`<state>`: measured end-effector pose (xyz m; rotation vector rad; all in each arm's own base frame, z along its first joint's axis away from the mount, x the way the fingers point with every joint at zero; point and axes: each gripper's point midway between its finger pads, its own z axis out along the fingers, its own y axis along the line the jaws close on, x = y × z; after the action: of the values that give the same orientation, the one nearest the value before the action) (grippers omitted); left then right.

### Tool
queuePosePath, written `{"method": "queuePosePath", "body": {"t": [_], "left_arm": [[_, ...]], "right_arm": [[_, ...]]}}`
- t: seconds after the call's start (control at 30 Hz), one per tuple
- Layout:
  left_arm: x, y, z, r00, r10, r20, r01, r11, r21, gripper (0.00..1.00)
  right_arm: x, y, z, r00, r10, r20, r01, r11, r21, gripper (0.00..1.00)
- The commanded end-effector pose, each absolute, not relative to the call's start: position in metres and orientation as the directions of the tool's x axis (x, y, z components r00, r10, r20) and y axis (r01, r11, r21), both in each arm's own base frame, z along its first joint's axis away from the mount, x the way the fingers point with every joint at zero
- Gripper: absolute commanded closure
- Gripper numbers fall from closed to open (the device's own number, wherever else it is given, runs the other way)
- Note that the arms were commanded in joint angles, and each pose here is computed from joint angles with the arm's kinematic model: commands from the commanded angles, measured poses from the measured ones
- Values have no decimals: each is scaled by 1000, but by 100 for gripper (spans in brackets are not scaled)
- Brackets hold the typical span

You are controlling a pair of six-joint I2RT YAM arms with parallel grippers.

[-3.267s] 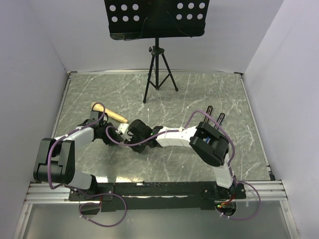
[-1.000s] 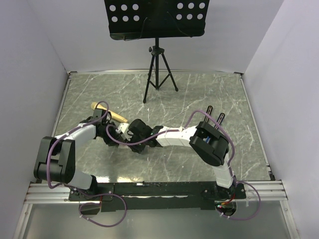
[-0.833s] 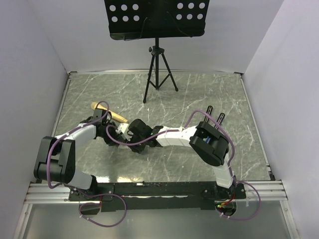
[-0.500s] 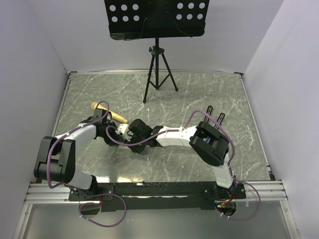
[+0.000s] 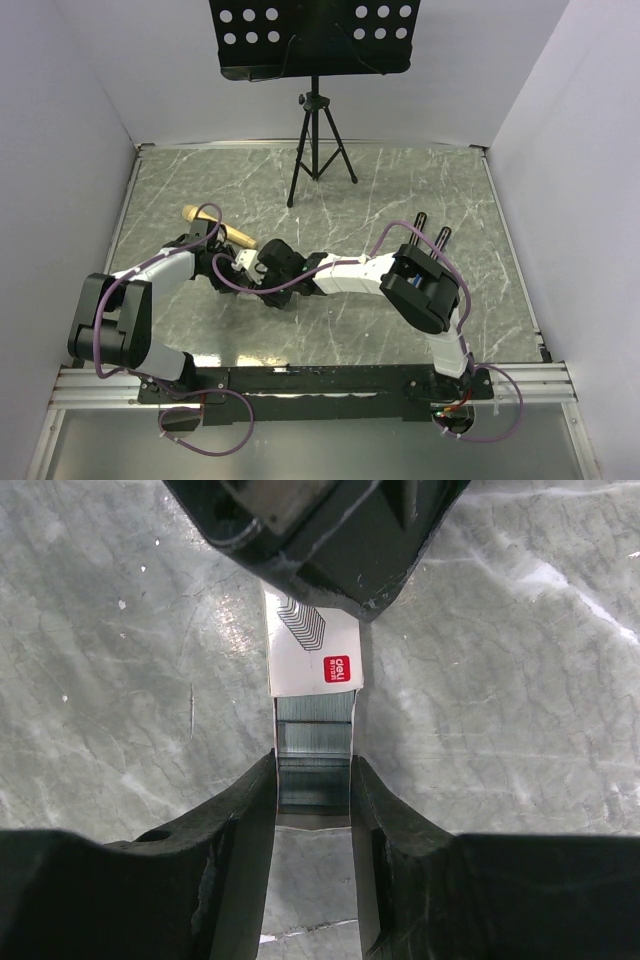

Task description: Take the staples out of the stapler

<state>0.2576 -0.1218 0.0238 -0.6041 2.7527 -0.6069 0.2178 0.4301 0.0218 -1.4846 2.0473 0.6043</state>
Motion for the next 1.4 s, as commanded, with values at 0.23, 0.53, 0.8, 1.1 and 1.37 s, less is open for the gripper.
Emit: {"method": "queuePosePath", "body": {"t": [0.23, 0.53, 0.8, 1.1, 1.37], "left_arm": [[263, -142, 37, -890, -424, -168, -293, 813, -503, 64], [261, -150, 37, -901, -404, -159, -269, 807, -526, 64], [255, -144, 32, -898, -412, -154, -298, 828, -475, 65], [256, -136, 36, -886, -432, -171, -324, 838, -440, 65], [264, -123, 41, -876, -426, -227, -326, 869, -372, 64]], "right_arm": [[210, 447, 44, -191, -656, -730, -966, 257, 22, 66], [190, 443, 41, -140, -669, -730, -982, 187, 17, 66], [212, 442, 35, -243, -652, -718, -941, 339, 11, 68], [215, 428, 32, -300, -645, -703, -911, 413, 11, 67], [214, 418, 33, -323, -641, -696, -897, 443, 8, 67]]}}
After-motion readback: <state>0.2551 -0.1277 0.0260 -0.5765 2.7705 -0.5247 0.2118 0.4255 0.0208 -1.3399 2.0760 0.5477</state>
